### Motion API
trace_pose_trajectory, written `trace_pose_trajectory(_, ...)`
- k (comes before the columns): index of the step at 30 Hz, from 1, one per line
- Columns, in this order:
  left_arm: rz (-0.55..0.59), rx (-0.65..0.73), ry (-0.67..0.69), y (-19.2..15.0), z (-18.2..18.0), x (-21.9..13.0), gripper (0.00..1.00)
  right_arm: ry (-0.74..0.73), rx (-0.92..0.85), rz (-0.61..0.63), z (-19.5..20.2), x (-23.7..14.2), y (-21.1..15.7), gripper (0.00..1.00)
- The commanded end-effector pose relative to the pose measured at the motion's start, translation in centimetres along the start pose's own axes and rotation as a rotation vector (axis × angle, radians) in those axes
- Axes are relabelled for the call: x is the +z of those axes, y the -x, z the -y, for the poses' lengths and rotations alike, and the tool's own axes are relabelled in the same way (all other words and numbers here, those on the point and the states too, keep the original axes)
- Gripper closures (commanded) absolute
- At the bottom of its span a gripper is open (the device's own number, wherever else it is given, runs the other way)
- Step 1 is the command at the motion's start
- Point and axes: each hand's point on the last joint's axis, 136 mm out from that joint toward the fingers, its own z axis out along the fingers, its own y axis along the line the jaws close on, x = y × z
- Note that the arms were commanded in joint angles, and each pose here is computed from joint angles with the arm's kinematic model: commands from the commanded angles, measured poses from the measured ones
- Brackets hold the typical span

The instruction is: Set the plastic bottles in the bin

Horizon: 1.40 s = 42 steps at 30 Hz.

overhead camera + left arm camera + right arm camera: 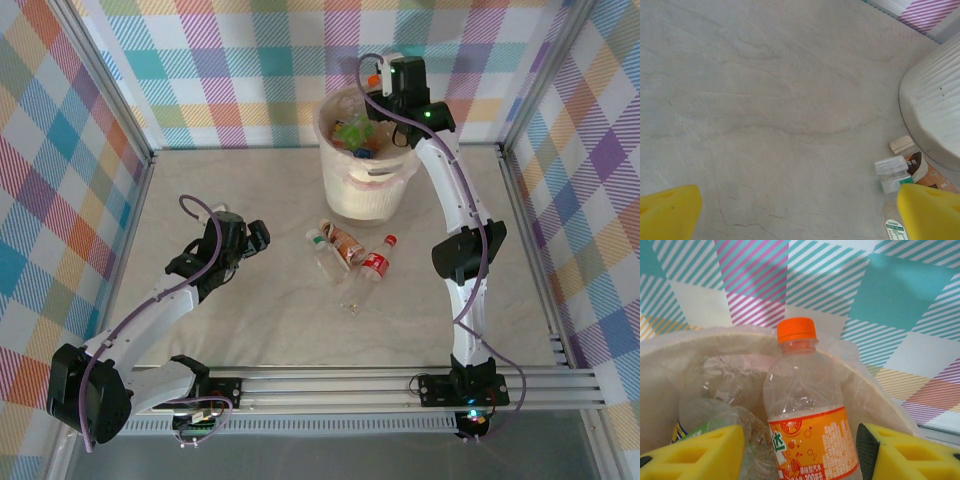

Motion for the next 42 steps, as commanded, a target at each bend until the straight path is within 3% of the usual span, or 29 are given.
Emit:
trace_pose_trajectory(1,0.025,-0.022,0.003,1.0,-0.1,-0.1,0.0,0.003,0.071,0.112,0.3,-0.6,3.1,0.38)
trace_pose_trajectory(16,0.015,-0.017,0.019,0.8,-0.2,0.5,0.0,-0.002,0.127,0.131,1.2,3.9,1.9,0.38)
trace_pose_trajectory(21,0.01,-0.017,0.026,0.7,-0.3,0.7,0.0,-0.02,0.114,0.057,1.6,4.2,0.0,0.45)
trace_pose_trajectory(27,0.009,-0.019,0.021,0.7,-0.1,0.8,0.0,0.006,0.079,-0.028,1.4,2.3,-1.2,0.61)
trace_pose_trajectory(33,0.005,-0.024,0.018,0.6,-0.1,0.7,0.0,0.03,0.035,-0.034,1.2,0.5,-0.8,0.6)
trace_pose_trajectory(42,0.007,-0.021,0.019,0.7,-0.2,0.6,0.0,0.056,0.026,-0.106,0.6,0.8,-2.7,0.55)
